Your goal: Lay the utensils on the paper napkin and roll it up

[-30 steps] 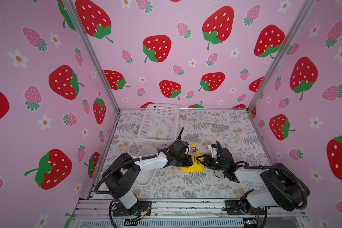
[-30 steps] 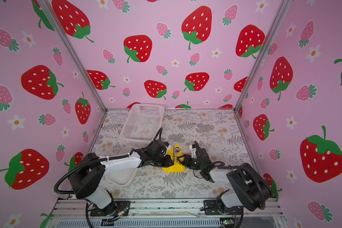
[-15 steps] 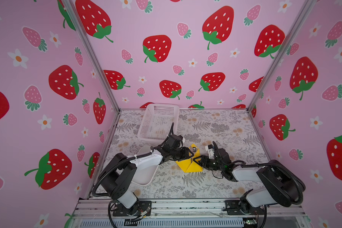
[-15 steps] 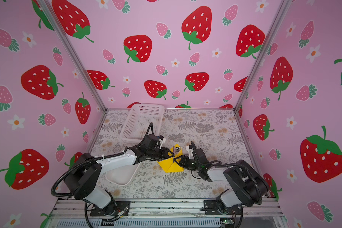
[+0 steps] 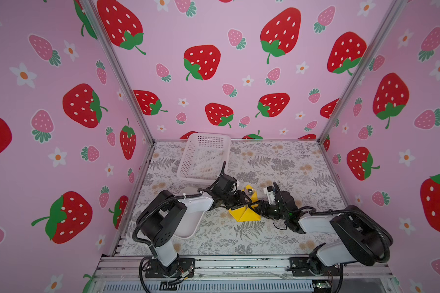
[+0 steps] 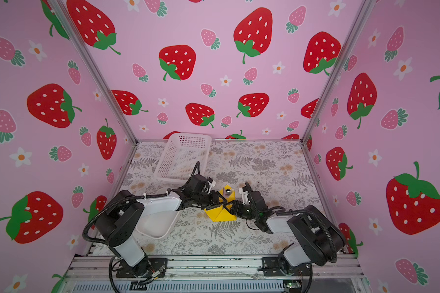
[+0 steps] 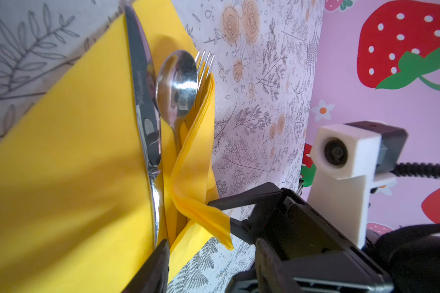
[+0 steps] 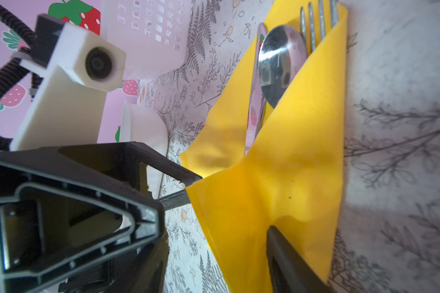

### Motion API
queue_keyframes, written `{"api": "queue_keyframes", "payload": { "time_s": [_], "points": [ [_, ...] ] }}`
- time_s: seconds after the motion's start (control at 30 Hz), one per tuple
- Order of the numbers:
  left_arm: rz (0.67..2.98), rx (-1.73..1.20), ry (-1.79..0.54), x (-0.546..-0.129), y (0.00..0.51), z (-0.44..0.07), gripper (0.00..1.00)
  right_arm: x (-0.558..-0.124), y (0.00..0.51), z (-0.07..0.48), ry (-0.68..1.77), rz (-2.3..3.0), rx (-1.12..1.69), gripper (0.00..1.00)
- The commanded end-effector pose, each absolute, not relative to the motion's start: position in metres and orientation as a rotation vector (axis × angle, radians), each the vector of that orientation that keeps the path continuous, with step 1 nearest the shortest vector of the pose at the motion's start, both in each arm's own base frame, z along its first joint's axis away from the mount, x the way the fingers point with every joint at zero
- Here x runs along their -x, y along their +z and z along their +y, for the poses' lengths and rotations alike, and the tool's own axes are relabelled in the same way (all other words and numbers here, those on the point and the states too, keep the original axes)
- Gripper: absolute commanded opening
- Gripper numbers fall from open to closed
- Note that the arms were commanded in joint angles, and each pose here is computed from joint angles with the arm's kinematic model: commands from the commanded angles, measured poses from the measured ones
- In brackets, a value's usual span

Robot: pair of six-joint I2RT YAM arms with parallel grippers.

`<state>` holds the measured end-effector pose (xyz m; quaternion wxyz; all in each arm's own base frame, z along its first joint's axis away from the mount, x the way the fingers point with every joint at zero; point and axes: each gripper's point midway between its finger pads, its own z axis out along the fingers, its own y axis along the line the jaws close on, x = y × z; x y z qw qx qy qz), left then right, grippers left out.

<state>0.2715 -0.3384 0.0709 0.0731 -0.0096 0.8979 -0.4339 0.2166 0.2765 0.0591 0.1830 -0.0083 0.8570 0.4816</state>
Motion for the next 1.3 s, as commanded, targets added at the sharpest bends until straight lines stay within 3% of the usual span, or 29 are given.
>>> {"api": "queue_keyframes", "payload": {
  "time_s": [0.0, 0.23, 0.73, 1.03, 1.27],
  "points": [
    [2.66, 0.037, -1.385, -0.28, 0.086, -0.351, 0.55, -0.215, 0.064, 0.278, 1.374, 2.396, 0.055, 0.63],
    [2.688, 0.065, -1.395, -0.281, 0.077, -0.355, 0.53, -0.213, 0.064, 0.28, 1.386, 2.399, 0.071, 0.63],
    [2.701, 0.037, -1.391, -0.279, 0.072, -0.355, 0.17, -0.21, 0.064, 0.276, 1.375, 2.397, 0.075, 0.63],
    [2.701, 0.015, -1.376, -0.277, 0.075, -0.352, 0.01, -0.21, 0.063, 0.269, 1.337, 2.4, 0.05, 0.64],
    [2.681, 0.007, -1.37, -0.274, 0.081, -0.348, 0.0, -0.21, 0.056, 0.258, 1.257, 2.435, 0.009, 0.63]
  ]
}}
